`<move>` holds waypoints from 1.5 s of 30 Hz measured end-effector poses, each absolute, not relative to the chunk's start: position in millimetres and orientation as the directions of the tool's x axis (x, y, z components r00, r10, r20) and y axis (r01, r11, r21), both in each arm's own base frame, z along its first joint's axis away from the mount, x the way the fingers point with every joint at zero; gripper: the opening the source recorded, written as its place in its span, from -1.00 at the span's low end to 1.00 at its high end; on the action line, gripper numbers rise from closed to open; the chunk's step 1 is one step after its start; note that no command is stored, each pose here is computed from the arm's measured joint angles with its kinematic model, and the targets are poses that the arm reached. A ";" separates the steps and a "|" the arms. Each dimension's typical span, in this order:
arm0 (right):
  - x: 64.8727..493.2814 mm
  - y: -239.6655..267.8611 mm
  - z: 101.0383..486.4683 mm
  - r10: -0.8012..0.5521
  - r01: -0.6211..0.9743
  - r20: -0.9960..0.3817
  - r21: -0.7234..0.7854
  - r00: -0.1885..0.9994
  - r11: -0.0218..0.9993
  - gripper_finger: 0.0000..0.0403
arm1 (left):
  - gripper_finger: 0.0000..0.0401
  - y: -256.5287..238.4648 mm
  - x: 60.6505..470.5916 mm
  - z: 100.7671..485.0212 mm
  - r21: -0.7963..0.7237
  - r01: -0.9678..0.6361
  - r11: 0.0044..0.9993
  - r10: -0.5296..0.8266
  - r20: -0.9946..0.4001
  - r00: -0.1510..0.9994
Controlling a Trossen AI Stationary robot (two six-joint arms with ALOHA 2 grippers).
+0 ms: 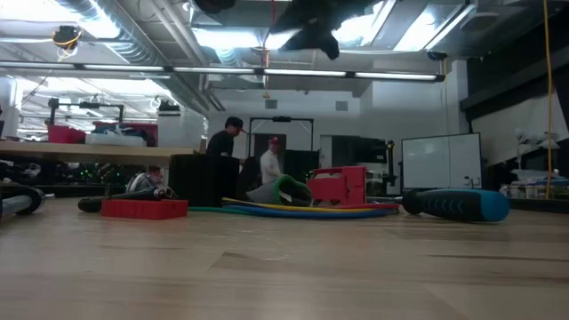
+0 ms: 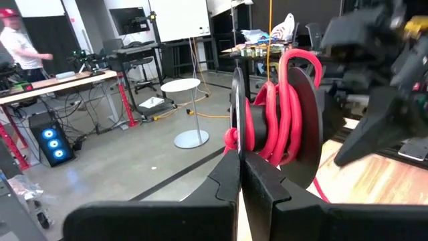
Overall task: Coil cords
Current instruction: Coil the red wire cable onto the black spool
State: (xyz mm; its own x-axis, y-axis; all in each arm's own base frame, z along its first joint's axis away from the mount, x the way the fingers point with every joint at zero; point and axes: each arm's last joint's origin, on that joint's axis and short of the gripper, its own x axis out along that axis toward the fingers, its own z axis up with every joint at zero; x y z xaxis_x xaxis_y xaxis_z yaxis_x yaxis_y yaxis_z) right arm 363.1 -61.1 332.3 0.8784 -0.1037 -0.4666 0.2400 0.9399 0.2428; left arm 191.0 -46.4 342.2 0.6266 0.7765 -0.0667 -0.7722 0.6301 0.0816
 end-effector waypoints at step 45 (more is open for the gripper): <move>366.3 -67.3 348.7 -0.302 0.366 -0.314 0.169 0.900 0.915 -0.02 | -1.00 -46.4 191.0 342.3 0.077 -0.773 0.630 0.776 -0.067 0.627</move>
